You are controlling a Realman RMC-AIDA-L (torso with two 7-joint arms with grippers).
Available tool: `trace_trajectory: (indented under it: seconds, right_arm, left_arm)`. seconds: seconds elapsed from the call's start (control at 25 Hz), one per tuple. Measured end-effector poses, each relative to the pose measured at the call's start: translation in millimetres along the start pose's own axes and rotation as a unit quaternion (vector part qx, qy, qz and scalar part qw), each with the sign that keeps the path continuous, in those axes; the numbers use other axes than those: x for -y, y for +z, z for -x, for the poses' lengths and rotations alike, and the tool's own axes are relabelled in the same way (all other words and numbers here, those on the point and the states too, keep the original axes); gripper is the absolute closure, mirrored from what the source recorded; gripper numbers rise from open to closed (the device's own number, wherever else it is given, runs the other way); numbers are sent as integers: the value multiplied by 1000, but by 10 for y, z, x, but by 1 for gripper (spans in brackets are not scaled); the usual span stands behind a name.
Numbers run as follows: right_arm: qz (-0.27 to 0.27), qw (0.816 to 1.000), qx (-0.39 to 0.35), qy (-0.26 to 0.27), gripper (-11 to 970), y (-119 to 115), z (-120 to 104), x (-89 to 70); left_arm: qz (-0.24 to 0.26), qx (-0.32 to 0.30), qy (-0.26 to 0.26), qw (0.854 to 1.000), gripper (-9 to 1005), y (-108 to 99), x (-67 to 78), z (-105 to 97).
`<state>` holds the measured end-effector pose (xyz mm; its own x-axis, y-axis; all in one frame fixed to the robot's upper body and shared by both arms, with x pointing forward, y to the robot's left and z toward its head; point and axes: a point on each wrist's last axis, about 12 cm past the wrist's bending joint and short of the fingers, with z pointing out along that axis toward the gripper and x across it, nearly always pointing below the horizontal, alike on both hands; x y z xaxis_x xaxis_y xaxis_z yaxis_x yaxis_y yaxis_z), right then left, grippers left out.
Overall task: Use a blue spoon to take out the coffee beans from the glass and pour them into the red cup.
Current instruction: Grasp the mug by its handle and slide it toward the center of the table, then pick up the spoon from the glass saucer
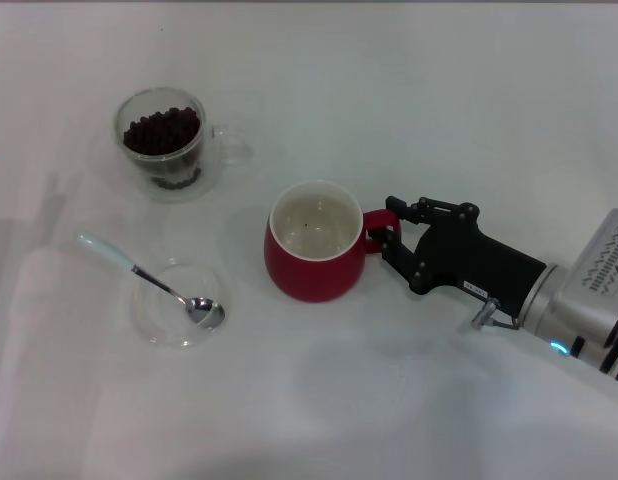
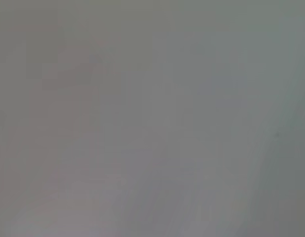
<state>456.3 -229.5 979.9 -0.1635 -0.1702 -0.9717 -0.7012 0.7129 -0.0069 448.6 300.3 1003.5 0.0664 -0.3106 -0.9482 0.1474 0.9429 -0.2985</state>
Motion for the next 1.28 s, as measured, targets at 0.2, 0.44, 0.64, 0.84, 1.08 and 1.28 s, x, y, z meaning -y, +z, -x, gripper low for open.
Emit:
trace_trajectory:
  seconds: [0.2, 0.44, 0.64, 0.84, 1.08, 1.28]
  right_arm:
    - [11, 998, -5, 63, 662, -31, -8, 26]
    - [45, 989, 9, 141, 274, -266, -14, 138]
    - [76, 980, 13, 185, 177, -520, 18, 274]
    - [26, 980, 50, 190, 81, -846, 47, 468]
    - [-170, 965, 180, 82, 87, -1066, 136, 609]
    - [-253, 945, 200, -52, 87, -860, 270, 645]
  left_arm:
    - [1, -1, 2, 1000, 105, -8, -16, 4]
    - [9, 1, -4, 1000, 109, -28, -37, 7]
    - [17, 2, -29, 999, 115, -45, -89, 22]
    - [24, -9, -91, 996, 120, -109, -219, 46]
    - [55, -49, -279, 957, 126, -304, -440, 26]
    - [36, -140, -370, 918, 132, -342, -546, 25]
